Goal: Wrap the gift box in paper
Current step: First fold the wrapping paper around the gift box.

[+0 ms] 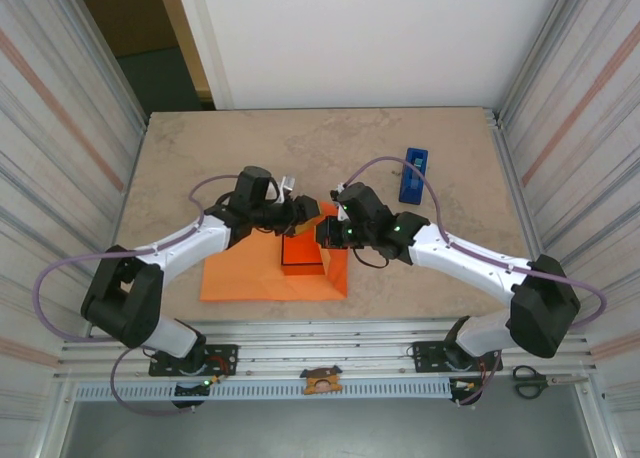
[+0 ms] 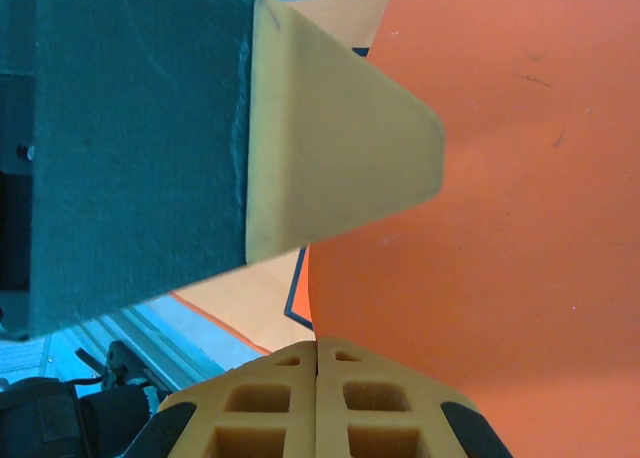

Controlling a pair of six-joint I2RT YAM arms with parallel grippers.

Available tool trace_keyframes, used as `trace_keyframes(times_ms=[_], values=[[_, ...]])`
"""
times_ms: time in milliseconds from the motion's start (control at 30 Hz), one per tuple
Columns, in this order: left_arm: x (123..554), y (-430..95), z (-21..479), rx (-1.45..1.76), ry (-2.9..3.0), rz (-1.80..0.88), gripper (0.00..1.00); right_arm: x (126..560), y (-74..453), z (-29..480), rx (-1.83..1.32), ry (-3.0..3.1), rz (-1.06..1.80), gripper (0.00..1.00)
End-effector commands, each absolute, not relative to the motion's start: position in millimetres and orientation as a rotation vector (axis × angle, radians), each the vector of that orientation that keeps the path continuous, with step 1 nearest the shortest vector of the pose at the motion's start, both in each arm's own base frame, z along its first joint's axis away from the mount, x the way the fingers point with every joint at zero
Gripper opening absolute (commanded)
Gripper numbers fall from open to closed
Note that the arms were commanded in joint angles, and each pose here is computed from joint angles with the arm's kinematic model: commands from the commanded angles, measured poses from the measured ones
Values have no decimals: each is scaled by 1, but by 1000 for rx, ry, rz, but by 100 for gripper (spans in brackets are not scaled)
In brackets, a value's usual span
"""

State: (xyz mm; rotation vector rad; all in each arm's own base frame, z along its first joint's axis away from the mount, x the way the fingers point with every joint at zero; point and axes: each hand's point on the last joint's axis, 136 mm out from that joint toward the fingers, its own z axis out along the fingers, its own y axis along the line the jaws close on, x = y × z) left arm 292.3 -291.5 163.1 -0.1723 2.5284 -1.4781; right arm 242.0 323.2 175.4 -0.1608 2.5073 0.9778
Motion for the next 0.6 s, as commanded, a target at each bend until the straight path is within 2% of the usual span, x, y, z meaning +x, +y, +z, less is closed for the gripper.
trace_keyframes(times_ms=[0, 133, 267, 567], values=[[297, -297, 173, -140, 2494, -1491, 43, 242, 332, 180, -156, 2507, 1021, 5], [296, -298, 172, -127, 2501, -1492, 32, 241, 333, 178, -156, 2504, 1031, 5], [296, -296, 170, -118, 2510, -1462, 27, 241, 333, 178, -158, 2503, 1038, 6], [295, -296, 162, -72, 2538, -1423, 8, 242, 332, 180, -154, 2501, 1040, 8]])
